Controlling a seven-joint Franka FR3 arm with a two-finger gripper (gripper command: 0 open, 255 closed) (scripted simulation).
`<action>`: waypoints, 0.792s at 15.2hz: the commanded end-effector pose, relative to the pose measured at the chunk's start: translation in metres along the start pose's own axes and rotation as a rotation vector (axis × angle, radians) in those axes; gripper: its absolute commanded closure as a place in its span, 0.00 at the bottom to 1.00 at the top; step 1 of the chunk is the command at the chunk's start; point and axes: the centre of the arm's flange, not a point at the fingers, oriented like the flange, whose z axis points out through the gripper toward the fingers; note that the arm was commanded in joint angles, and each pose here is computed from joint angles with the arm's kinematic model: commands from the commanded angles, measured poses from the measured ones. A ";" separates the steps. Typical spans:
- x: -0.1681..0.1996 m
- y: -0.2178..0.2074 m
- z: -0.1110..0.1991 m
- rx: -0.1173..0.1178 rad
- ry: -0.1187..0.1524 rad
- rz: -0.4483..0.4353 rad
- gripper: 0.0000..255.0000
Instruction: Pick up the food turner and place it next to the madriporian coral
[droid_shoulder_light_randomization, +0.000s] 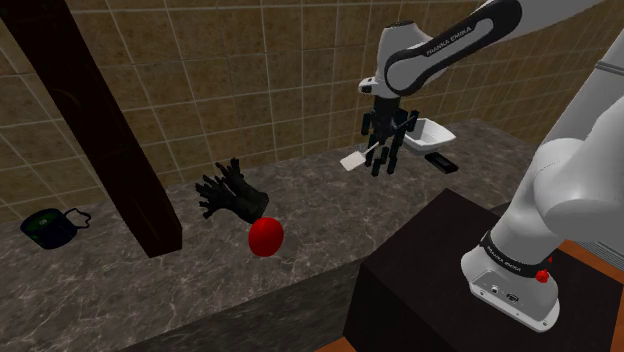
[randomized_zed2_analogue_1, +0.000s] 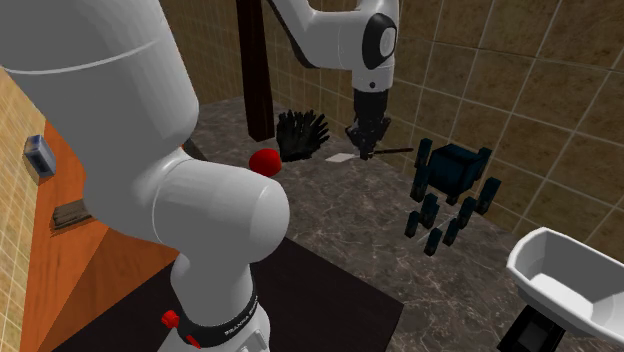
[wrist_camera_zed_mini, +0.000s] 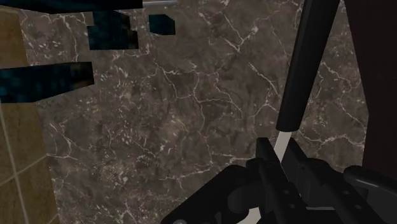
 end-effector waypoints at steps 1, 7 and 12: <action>0.019 0.022 -0.001 0.000 0.000 0.000 1.00; 0.076 0.076 -0.005 0.000 0.000 0.000 1.00; 0.123 0.122 -0.008 0.000 0.000 0.000 1.00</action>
